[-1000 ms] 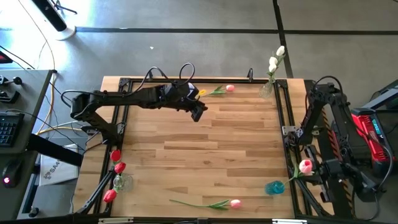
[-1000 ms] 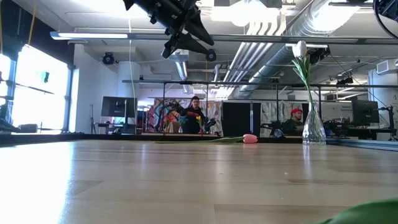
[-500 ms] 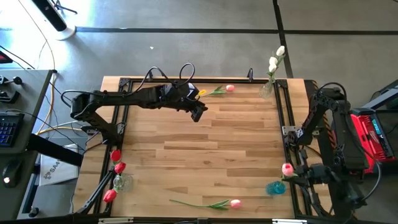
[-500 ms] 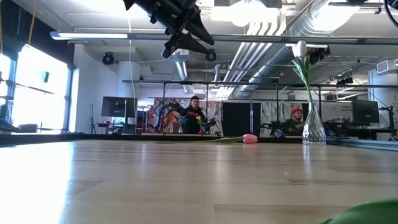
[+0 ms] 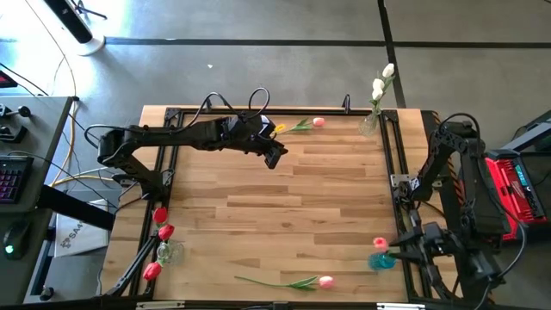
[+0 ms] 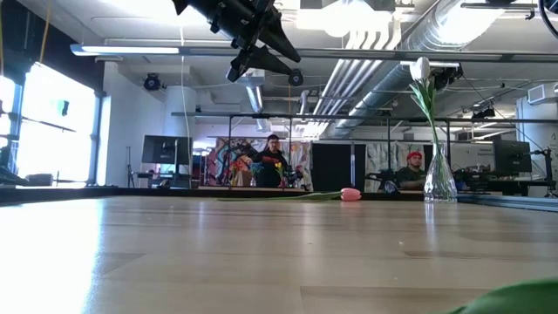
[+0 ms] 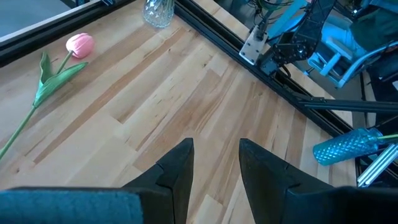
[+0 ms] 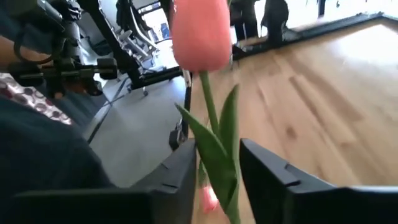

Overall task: Sort flowers into vase by color
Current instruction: Put the middle pink tulip into the blue vase, then put the top pink tulip into the blue vase

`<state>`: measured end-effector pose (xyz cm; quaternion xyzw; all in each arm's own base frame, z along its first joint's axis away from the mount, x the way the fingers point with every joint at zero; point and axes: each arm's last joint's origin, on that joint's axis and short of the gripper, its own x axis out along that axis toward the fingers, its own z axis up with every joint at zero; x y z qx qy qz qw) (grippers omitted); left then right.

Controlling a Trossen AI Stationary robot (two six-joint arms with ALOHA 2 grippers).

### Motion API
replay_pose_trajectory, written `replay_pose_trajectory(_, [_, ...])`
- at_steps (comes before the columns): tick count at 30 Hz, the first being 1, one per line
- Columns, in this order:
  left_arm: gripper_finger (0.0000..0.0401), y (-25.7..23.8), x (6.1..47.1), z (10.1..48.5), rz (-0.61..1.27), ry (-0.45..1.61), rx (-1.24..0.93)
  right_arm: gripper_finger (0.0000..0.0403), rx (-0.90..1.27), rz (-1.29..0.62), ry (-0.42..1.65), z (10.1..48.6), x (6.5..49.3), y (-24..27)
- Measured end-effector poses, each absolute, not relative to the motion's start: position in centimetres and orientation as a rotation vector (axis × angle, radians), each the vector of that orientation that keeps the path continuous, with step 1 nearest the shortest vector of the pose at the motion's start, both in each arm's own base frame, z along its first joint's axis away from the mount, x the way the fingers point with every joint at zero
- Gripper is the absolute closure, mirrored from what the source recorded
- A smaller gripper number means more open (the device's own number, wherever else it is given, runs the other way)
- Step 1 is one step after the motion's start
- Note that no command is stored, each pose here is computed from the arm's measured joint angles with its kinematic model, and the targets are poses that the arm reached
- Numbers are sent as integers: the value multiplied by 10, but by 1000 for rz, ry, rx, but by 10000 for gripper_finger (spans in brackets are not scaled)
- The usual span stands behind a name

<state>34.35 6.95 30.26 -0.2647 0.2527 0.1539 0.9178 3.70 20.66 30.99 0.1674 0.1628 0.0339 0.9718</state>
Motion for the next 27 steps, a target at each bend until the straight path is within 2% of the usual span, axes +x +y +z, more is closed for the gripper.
replay_pose_trajectory(6, [284,69,344,303,315,520,-544,248,471,104,360,319,36,205])
replay_pose_trajectory(11, [284,69,344,303,315,519,-543,247,621,155,334,340,36,196])
replay_pose_trajectory(17, [284,67,344,303,271,531,-493,247,706,212,236,370,36,186])
replay_pose_trajectory(21, [284,61,345,303,199,547,-427,247,707,149,117,387,36,176])
replay_pose_trajectory(27, [284,53,346,303,143,559,-318,247,710,-54,-19,405,40,157])
